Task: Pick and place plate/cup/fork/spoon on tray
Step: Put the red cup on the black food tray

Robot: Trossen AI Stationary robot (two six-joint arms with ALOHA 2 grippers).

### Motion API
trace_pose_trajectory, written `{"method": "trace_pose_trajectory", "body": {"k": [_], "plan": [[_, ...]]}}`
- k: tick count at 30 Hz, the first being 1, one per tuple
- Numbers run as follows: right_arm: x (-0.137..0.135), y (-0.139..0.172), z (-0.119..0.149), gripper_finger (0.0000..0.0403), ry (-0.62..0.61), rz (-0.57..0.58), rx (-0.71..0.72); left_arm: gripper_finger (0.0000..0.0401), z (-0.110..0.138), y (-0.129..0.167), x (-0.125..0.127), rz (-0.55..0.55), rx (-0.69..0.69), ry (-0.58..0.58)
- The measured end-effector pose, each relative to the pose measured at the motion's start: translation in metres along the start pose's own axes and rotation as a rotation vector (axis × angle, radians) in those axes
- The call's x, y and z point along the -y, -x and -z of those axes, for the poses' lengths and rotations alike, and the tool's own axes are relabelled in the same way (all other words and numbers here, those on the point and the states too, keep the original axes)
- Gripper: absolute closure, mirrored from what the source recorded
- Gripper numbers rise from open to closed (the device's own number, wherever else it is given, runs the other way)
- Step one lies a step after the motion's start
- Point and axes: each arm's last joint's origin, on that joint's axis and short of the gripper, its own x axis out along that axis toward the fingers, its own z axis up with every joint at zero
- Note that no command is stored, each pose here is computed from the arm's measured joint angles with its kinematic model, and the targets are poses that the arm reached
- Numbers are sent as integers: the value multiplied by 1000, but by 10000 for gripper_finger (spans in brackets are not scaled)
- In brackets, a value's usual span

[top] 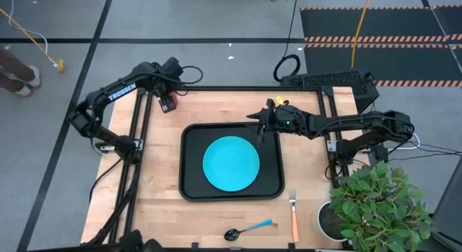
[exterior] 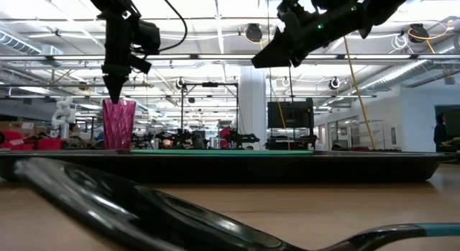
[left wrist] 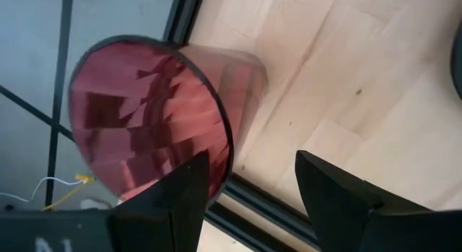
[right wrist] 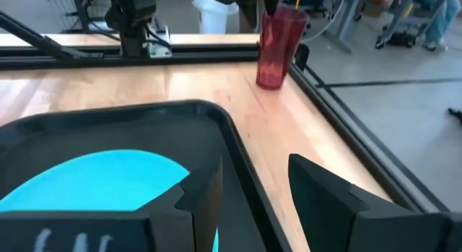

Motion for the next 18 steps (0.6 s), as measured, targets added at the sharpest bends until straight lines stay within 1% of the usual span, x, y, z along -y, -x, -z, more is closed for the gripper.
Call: {"method": "trace_pose_trajectory", "body": {"k": [5,7,10,15,16,18], "plan": [[0,0,1,252,-13,-1,-15,193,-6,-17,-3,16,-64,2],[-1,0,2,252,-12,-3,-25,203,-9,-22,-3,20,-81,-2],[-2,0,5,252,-22,-8,-53,247,-10,-24,-2,16,-89,-7],[-3,1,8,252,-45,-9,-83,373,-9,-14,-3,-9,-92,-18],[-3,1,8,252,-51,-9,-86,385,-8,-11,-4,-15,-96,-20],[-3,1,9,252,-56,-9,-91,386,-10,-5,-6,-13,-84,-11]]}}
